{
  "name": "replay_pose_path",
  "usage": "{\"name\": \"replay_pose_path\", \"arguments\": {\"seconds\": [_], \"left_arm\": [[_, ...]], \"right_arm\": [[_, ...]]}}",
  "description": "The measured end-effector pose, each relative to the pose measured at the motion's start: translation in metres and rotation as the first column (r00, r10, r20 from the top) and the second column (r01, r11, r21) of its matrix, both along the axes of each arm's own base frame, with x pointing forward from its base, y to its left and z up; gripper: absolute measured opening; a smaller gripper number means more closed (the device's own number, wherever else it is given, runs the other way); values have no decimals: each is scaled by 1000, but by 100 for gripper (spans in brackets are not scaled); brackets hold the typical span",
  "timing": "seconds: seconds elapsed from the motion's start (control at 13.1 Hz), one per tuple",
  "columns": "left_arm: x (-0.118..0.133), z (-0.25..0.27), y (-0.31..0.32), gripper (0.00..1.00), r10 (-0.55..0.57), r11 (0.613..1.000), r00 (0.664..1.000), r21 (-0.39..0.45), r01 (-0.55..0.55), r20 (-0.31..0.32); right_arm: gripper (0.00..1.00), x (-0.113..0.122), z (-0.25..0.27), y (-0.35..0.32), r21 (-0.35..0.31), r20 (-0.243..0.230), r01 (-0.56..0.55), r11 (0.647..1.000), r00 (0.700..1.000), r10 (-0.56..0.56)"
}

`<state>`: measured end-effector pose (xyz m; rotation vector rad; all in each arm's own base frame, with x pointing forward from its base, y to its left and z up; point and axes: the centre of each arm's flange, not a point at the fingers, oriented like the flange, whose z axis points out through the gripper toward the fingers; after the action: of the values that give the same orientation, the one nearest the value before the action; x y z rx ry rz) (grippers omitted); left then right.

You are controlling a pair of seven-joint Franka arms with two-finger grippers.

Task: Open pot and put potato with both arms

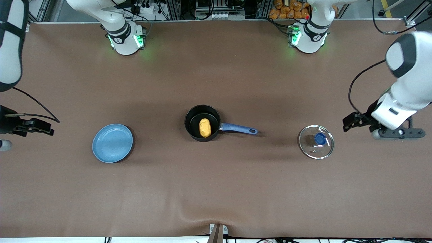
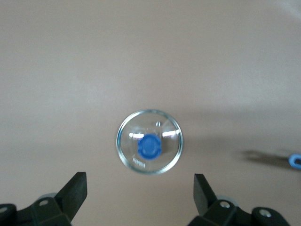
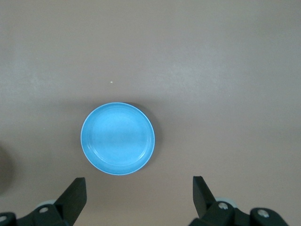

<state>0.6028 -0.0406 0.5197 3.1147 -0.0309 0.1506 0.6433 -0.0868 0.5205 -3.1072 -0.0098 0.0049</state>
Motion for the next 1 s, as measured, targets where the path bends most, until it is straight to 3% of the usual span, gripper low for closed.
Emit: {"name": "replay_pose_path", "arguments": {"seconds": [0.23,0.46,1.0], "left_arm": [[-23,54,-9,100,18,1000,999,8,-18,-43],[-41,90,-19,100,56,998,995,15,-55,-82],[-46,122,4,100,83,996,996,13,-83,-38]], "right_arm": [[100,3,5,12,38,-12,0,999,1000,1],[100,2,19,31,15,-1,-14,1000,1000,14],[100,-3,36,47,13,16,-21,1000,1000,21]]}}
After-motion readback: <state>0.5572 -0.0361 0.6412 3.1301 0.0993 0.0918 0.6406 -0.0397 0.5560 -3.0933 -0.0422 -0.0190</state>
